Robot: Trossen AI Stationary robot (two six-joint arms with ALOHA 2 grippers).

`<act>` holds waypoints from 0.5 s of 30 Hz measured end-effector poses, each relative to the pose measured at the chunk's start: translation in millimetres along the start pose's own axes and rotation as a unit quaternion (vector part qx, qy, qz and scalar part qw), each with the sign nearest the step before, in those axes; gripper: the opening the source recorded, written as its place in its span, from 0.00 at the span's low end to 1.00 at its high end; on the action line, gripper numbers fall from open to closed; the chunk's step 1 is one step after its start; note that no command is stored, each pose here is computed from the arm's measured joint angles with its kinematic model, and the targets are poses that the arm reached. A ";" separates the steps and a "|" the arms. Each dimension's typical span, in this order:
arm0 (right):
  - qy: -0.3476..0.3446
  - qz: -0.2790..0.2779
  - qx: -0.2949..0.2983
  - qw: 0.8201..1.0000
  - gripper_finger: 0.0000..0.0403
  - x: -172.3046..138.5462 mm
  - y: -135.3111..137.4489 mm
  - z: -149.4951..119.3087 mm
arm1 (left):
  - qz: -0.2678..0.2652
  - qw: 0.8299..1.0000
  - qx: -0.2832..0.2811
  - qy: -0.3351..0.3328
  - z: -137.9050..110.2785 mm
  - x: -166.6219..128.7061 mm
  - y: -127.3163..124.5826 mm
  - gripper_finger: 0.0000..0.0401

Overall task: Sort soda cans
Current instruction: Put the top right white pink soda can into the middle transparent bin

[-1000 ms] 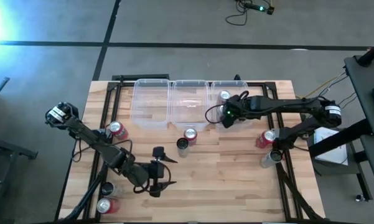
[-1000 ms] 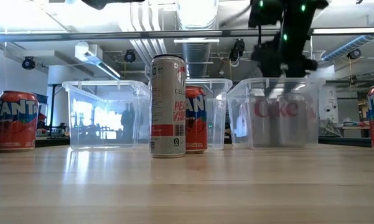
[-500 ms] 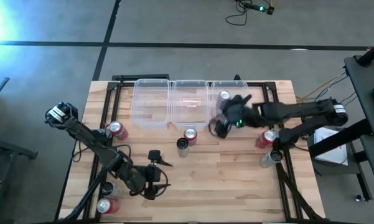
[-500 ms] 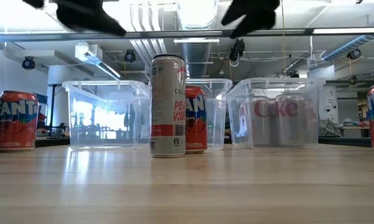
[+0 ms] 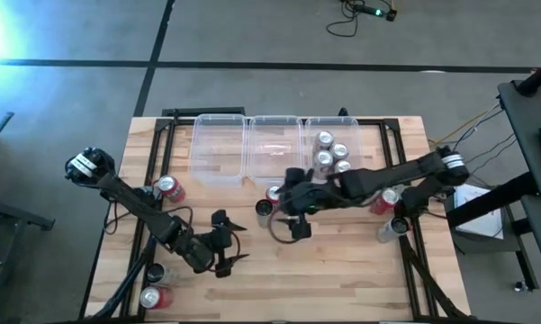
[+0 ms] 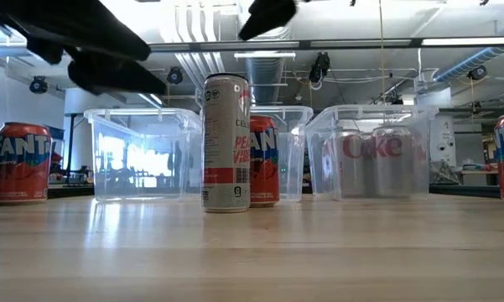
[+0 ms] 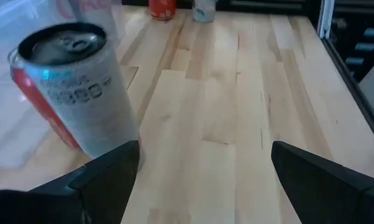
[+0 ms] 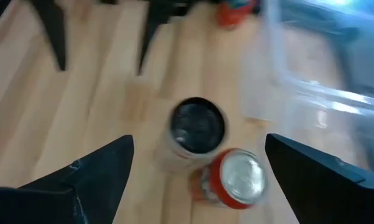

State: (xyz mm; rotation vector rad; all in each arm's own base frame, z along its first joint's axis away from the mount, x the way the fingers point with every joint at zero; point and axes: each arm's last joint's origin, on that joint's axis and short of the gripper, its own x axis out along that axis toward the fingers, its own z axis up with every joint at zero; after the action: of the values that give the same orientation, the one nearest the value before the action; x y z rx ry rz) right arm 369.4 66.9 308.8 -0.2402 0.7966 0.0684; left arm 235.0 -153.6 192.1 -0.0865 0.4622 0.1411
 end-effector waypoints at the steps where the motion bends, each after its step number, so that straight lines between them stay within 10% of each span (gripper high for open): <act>1: 0.010 0.018 -0.007 1.000 0.90 5.2 -2.9 4.5 | -0.001 1.000 -0.008 -0.007 -3.3 0.4 1.5 0.87; 15: 0.118 0.127 -0.066 0.983 0.90 69.5 -37.5 29.5 | -0.006 0.996 -0.072 -0.047 -30.9 0.3 16.2 0.87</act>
State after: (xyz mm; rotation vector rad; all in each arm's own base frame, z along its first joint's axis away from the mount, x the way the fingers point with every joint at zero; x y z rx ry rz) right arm 444.3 35.5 285.9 -0.2753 1.0585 0.3385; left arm 219.2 -141.1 163.6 -0.2233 0.3579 0.1668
